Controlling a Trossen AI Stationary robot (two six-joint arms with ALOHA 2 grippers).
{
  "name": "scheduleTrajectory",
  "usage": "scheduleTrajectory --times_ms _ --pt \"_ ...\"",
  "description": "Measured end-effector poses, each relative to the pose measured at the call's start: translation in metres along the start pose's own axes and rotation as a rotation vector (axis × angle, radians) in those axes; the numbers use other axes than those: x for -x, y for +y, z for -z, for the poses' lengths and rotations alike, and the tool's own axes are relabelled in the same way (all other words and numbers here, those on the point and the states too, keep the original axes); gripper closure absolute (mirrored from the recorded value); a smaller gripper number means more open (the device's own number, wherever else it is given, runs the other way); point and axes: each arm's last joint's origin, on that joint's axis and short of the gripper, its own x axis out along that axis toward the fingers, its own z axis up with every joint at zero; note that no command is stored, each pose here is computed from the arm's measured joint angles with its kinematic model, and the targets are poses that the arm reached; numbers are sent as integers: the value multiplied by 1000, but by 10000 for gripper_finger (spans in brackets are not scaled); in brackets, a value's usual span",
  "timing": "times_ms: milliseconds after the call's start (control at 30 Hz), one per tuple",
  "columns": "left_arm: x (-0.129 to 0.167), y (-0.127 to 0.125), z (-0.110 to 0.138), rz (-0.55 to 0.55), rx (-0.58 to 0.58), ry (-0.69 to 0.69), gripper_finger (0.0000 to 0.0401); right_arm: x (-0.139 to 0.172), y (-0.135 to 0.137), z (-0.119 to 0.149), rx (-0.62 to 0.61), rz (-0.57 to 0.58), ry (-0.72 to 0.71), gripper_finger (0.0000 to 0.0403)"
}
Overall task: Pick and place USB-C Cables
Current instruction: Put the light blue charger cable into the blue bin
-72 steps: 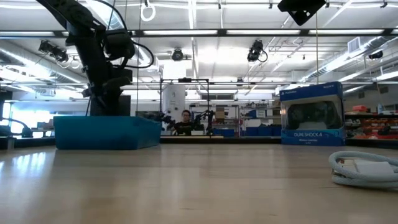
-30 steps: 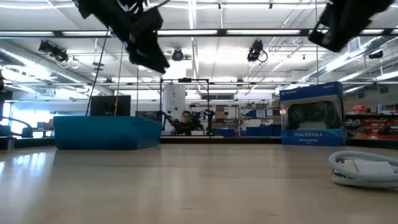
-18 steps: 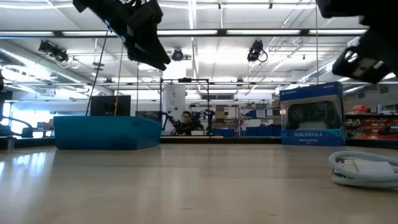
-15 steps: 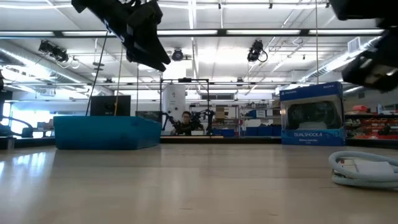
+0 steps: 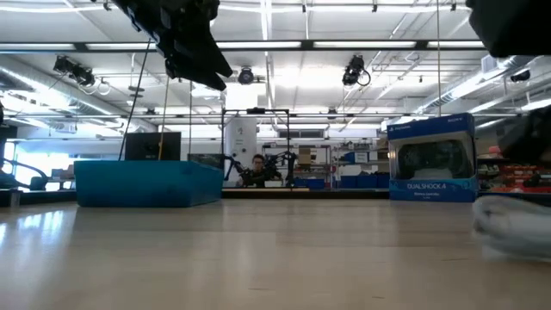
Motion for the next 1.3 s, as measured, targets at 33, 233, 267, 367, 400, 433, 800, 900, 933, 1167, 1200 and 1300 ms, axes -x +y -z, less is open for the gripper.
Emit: scheduleTrajectory --times_ms 33,233,267,367,400,433,800,900,933,1167,1200,1300 --pt "1 -2 0 0 -2 -3 143 -2 -1 1 -4 5 12 183" --pt "2 -6 1 11 -10 -8 143 -5 -3 -1 -4 21 -4 187" --pt "2 -6 1 11 -10 -8 143 -4 -3 -1 1 32 -12 188" --pt "2 -7 2 14 -9 -6 143 3 -4 -1 12 37 -9 188" --pt "2 -7 2 14 -11 -7 143 7 -4 -2 6 35 -10 188" --pt "2 -7 2 15 -13 -8 143 12 -3 -3 -2 30 -21 188" --pt "3 -8 2 19 -17 -6 143 27 -7 -2 -26 124 -39 188" --pt "3 -10 3 25 -21 -7 143 16 -10 1 -42 147 -13 188" --pt "4 -11 3 26 -23 -7 143 12 -12 2 -51 154 -2 188" --pt "4 -11 3 22 4 -9 143 -3 -19 5 -89 220 16 192" --pt "4 -11 3 21 10 -9 143 -3 -20 6 -88 240 7 195" --pt "4 -11 3 21 22 -7 144 -2 -20 8 -104 295 -26 213"
